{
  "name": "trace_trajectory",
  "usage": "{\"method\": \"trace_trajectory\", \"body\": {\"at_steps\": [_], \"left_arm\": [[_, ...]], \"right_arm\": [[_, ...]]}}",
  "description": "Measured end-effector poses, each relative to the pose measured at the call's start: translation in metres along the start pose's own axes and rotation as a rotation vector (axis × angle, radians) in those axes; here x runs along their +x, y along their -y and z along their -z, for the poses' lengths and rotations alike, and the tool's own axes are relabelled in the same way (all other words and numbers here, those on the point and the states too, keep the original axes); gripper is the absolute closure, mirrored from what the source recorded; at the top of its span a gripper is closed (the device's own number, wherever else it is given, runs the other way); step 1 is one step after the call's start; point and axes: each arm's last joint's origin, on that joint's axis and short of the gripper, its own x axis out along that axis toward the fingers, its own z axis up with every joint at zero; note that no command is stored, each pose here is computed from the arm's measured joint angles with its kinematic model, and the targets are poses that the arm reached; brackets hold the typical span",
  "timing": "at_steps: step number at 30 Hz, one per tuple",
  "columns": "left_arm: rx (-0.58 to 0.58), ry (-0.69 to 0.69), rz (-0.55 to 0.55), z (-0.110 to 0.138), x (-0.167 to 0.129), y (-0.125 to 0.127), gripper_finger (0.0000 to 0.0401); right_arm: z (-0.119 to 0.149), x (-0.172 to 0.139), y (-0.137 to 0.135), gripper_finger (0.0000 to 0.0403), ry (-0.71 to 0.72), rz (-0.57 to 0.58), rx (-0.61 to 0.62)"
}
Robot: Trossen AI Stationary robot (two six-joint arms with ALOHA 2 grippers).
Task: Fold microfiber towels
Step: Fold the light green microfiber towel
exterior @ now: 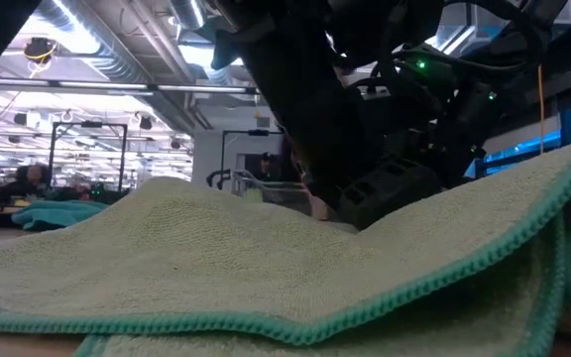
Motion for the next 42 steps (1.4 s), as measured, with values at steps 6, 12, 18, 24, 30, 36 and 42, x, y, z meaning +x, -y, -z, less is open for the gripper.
{"method": "trace_trajectory", "body": {"at_steps": [6, 12, 18, 24, 30, 36, 42], "left_arm": [[0.002, -0.003, -0.001, 0.001, 0.000, 0.000, 0.0300], [0.005, -0.004, -0.016, 0.002, 0.001, -0.001, 0.0380], [-0.020, 0.012, -0.065, 0.001, 0.001, -0.002, 0.0399], [-0.036, 0.050, -0.045, -0.013, -0.008, 0.001, 0.0400], [-0.029, 0.080, -0.024, -0.035, -0.033, 0.009, 0.0401], [-0.030, 0.125, -0.019, -0.049, -0.055, 0.017, 0.0401], [-0.038, 0.168, -0.025, -0.060, -0.072, 0.023, 0.0401]], "right_arm": [[0.000, 0.000, 0.000, 0.0323, 0.001, 0.000, 0.003], [-0.001, 0.001, 0.000, 0.0375, 0.018, 0.001, 0.005], [-0.002, 0.000, 0.000, 0.0394, 0.022, 0.004, 0.006], [-0.004, -0.005, -0.004, 0.0399, 0.025, 0.004, 0.008], [-0.013, -0.026, -0.007, 0.0400, 0.021, 0.011, 0.030], [-0.026, -0.058, -0.012, 0.0401, 0.037, -0.016, 0.003], [-0.043, -0.088, -0.015, 0.0402, 0.063, -0.035, -0.015]]}}
